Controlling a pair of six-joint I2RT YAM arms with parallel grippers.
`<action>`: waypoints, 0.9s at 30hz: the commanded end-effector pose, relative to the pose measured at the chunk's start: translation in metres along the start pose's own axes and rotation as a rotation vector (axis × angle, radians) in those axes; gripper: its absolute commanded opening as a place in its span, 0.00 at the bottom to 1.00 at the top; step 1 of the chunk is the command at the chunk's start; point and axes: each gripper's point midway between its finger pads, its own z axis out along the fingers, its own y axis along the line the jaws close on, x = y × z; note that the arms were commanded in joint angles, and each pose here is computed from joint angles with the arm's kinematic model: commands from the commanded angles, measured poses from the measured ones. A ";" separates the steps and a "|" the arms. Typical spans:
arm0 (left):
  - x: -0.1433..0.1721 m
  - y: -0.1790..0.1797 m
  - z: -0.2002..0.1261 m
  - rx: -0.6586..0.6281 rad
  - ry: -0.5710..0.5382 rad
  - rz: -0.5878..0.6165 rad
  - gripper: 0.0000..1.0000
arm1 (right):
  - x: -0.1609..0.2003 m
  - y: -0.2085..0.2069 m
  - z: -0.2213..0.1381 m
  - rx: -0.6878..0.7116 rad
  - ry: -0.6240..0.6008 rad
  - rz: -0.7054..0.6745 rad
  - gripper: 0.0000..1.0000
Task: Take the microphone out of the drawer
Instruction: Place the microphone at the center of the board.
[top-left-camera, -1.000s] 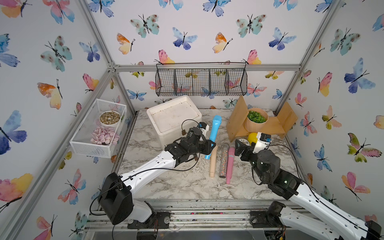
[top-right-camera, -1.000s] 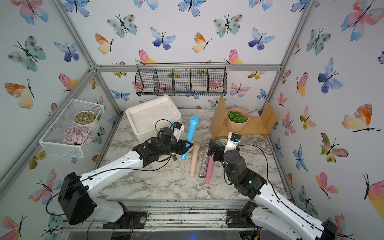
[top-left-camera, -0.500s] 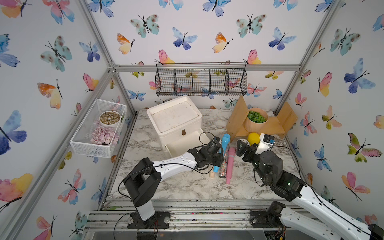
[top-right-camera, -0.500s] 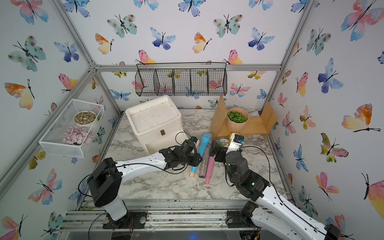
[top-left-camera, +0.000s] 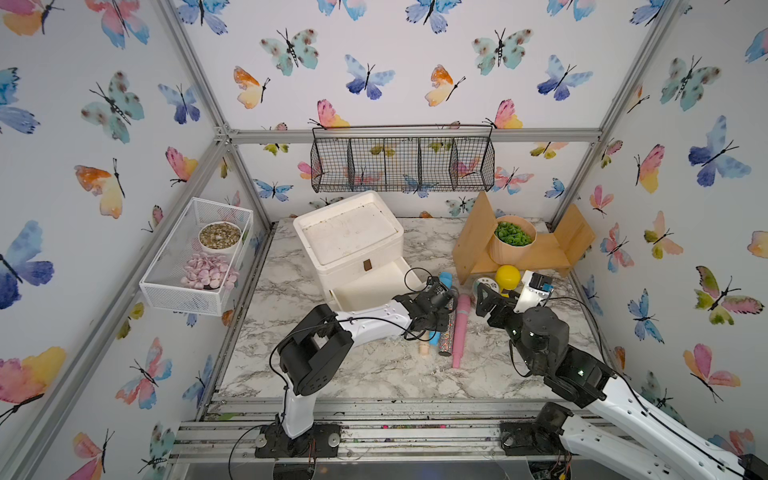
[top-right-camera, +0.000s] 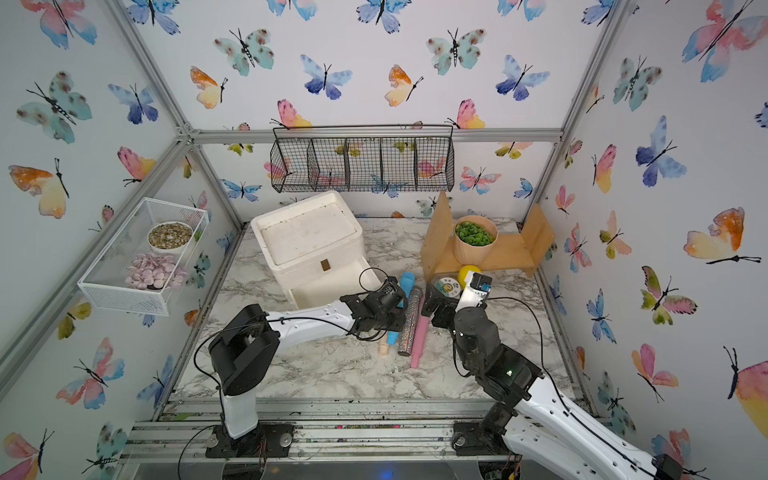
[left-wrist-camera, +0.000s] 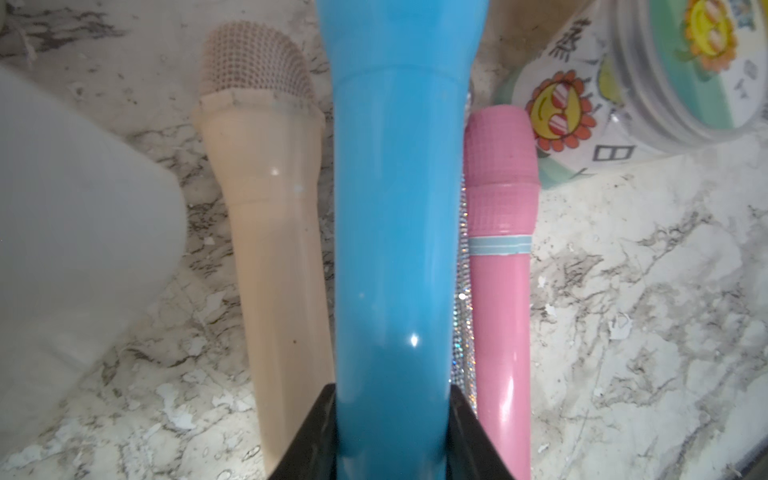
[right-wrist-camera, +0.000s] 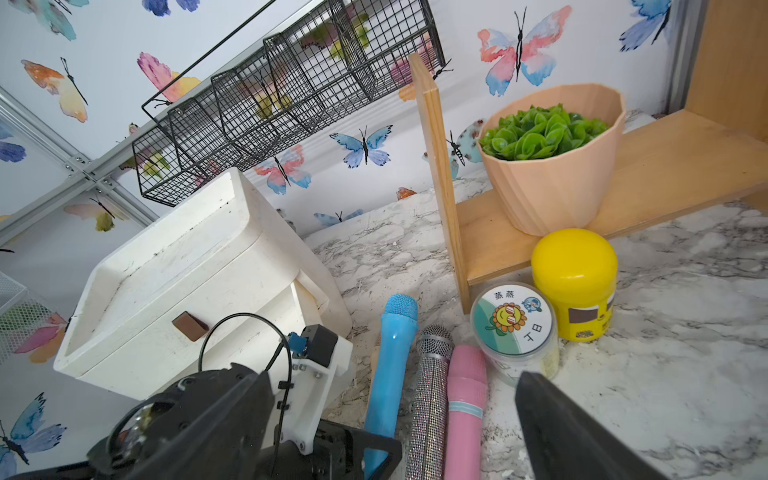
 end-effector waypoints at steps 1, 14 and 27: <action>0.004 0.010 0.009 -0.066 0.005 -0.036 0.32 | 0.001 -0.008 -0.002 0.032 -0.006 -0.007 0.98; 0.015 0.014 0.033 -0.096 0.047 -0.035 0.34 | 0.006 -0.009 0.000 0.033 -0.002 0.010 0.98; 0.016 0.012 0.032 -0.098 0.052 -0.030 0.41 | 0.006 -0.008 0.000 0.024 -0.003 0.018 0.98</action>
